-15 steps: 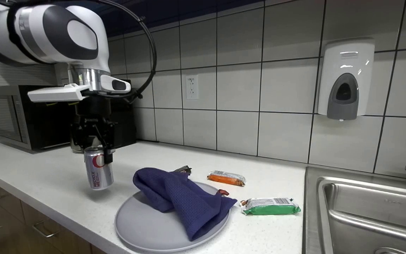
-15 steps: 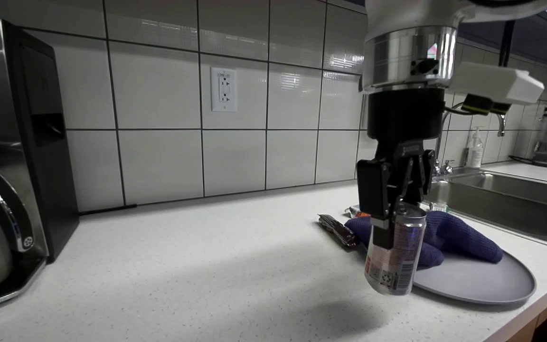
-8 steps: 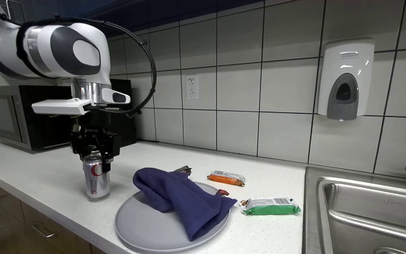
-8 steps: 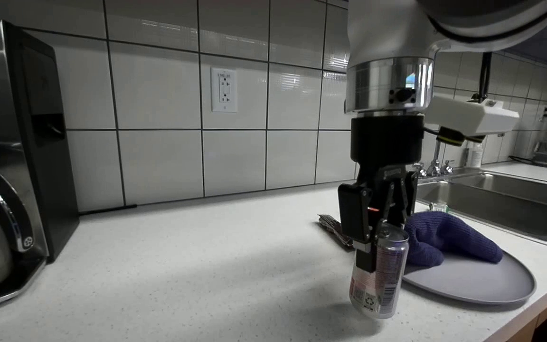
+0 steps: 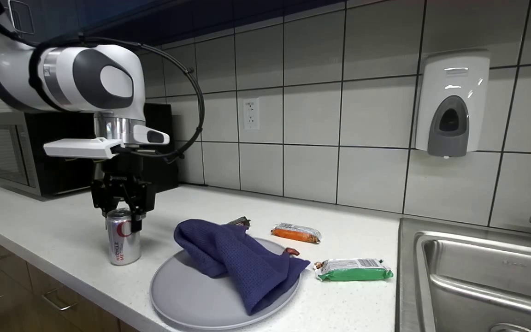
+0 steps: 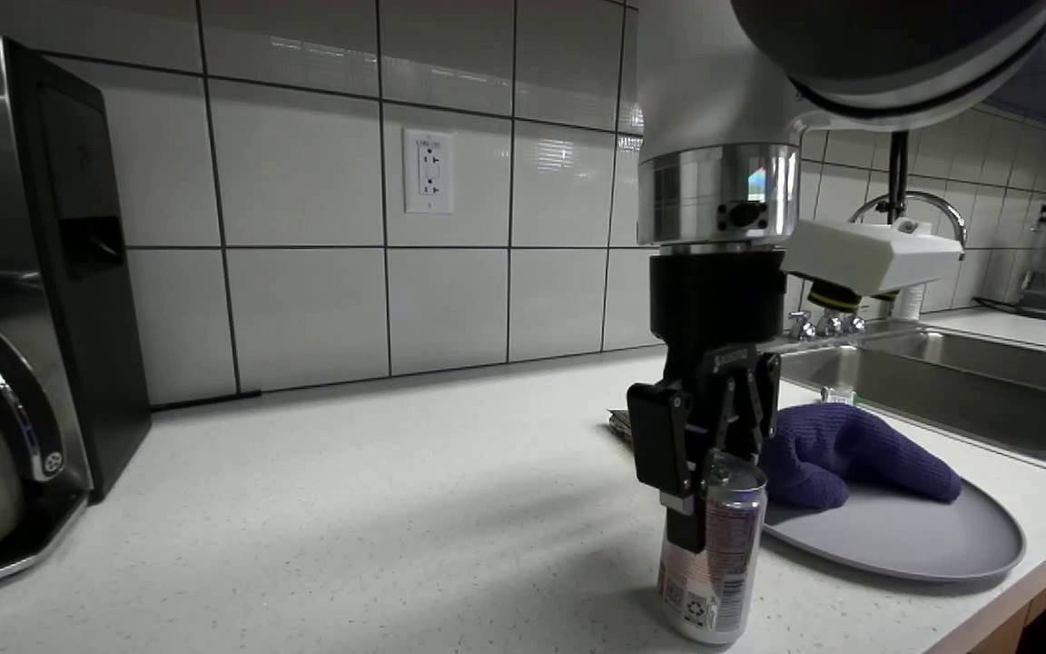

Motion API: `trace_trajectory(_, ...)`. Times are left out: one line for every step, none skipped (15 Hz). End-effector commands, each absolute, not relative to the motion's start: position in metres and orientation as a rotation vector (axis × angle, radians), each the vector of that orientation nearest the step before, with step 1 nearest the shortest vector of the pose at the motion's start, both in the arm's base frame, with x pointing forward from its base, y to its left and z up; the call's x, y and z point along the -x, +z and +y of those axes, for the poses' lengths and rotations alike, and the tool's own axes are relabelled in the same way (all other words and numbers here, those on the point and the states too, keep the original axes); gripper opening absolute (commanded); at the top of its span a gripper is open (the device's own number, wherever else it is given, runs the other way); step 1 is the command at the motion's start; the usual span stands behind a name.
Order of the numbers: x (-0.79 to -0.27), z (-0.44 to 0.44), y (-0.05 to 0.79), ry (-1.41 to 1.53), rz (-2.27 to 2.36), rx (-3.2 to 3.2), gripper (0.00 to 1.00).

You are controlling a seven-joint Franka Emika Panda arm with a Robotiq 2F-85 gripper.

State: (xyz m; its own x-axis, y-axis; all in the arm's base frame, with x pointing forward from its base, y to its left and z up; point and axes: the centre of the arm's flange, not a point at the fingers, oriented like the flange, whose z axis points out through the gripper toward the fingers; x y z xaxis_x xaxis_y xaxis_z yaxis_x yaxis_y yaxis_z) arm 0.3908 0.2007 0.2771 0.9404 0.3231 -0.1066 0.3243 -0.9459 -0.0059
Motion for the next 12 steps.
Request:
trace_trajectory(-0.395,0.21,0.282,-0.154,0.519,-3.07,0.9)
trace_trajectory(-0.395,0.21,0.283,-0.151,0.521,-3.069,0.96)
trace_trajectory(-0.395,0.21,0.284,-0.148,0.524,-3.068,0.99)
trace_trajectory(-0.394,0.21,0.285,-0.146,0.525,-3.067,1.0)
trace_trajectory(-0.394,0.21,0.287,-0.144,0.526,-3.066,1.0)
trace_trajectory(-0.393,0.209,0.29,-0.141,0.521,-3.063,1.0)
trace_trajectory(-0.394,0.207,0.292,-0.136,0.515,-3.063,1.0)
trace_trajectory(-0.395,0.204,0.296,-0.128,0.497,-3.062,1.0)
trace_trajectory(-0.397,0.201,0.298,-0.12,0.481,-3.061,1.0)
trace_trajectory(-0.399,0.197,0.303,-0.11,0.454,-3.062,1.0)
trace_trajectory(-0.401,0.194,0.305,-0.101,0.44,-3.062,1.0)
trace_trajectory(-0.403,0.189,0.309,-0.091,0.418,-3.061,1.0)
